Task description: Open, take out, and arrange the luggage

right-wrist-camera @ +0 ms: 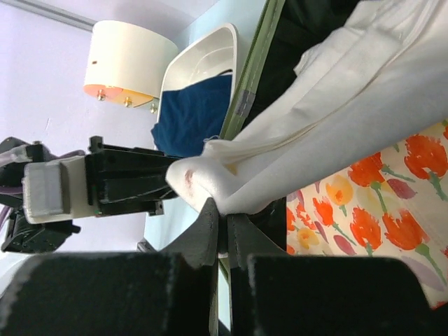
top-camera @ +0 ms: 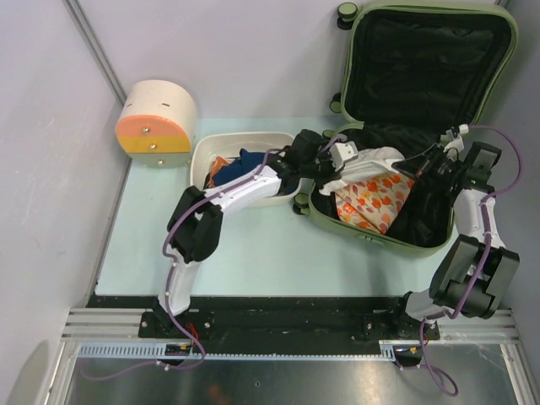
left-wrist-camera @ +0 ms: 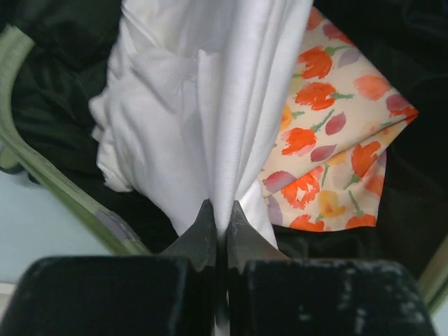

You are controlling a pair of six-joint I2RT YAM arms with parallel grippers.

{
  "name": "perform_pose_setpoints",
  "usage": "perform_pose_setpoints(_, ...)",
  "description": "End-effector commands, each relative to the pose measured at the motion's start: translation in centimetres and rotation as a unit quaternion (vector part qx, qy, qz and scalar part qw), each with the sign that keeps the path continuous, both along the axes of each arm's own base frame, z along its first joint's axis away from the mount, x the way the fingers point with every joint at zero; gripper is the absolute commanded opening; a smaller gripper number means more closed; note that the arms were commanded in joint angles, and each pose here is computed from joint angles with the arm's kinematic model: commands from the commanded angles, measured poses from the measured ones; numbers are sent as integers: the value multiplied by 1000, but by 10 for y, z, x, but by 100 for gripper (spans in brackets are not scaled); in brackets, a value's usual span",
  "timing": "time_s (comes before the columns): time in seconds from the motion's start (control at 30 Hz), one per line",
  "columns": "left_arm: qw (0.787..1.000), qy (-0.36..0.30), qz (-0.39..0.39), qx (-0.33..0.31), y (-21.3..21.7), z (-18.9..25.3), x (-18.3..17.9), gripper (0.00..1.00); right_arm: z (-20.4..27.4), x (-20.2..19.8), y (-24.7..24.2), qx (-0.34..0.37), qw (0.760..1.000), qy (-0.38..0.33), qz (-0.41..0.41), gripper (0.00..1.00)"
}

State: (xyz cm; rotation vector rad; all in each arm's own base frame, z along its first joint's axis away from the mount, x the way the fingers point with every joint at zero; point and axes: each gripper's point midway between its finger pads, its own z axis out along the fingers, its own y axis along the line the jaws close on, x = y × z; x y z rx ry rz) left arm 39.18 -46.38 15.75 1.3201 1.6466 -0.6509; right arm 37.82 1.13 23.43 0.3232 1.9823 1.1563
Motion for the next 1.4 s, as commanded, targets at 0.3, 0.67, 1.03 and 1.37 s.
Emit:
perform_pose_setpoints(0.3,979,-87,-170,65,52,36,-97,0,-2,-88,-16,-85,990,95,-67,0)
perform_pose_setpoints(0.67,975,-120,-165,85,22,39,-48,0,-34,-68,-46,-63,973,166,-145,0)
perform_pose_setpoints(1.03,975,-179,-98,90,-8,32,55,0,-66,10,-77,-26,966,156,-203,0)
perform_pose_setpoints(1.37,972,-229,-35,45,-23,45,105,21,-64,58,-95,-25,963,96,-250,14)
